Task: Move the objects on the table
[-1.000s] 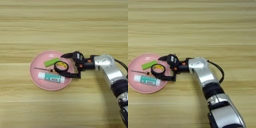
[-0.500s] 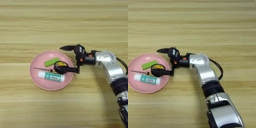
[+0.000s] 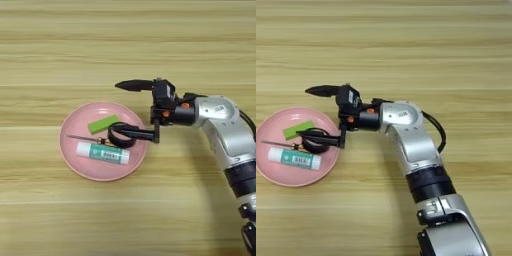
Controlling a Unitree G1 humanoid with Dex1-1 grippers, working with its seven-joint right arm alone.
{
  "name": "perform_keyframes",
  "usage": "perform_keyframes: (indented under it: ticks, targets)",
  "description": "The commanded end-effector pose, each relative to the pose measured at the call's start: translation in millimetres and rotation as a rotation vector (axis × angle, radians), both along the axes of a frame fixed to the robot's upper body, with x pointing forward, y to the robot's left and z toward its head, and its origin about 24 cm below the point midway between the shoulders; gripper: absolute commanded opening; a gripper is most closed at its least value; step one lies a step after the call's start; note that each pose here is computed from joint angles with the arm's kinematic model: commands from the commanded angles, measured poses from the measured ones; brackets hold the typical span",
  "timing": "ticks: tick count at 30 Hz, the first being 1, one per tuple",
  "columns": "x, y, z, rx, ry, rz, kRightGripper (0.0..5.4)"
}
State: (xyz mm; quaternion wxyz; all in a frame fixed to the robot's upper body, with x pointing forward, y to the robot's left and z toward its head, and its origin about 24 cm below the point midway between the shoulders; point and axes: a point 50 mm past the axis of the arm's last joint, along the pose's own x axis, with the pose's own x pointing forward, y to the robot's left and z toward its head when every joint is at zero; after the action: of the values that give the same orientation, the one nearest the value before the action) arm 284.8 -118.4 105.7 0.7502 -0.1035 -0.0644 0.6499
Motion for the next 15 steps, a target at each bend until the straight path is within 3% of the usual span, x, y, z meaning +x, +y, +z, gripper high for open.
perform_keyframes:
  ticks: [1, 8, 15]
  targets:
    - [1.6, -0.3, 28.9, 0.030, -0.109, -0.002, 5.38]
    - [-6.8, 0.9, 29.0, 0.022, -0.108, 0.031, 5.38]
    - [-13.7, 3.6, 17.8, -0.060, -0.095, 0.070, 5.38]
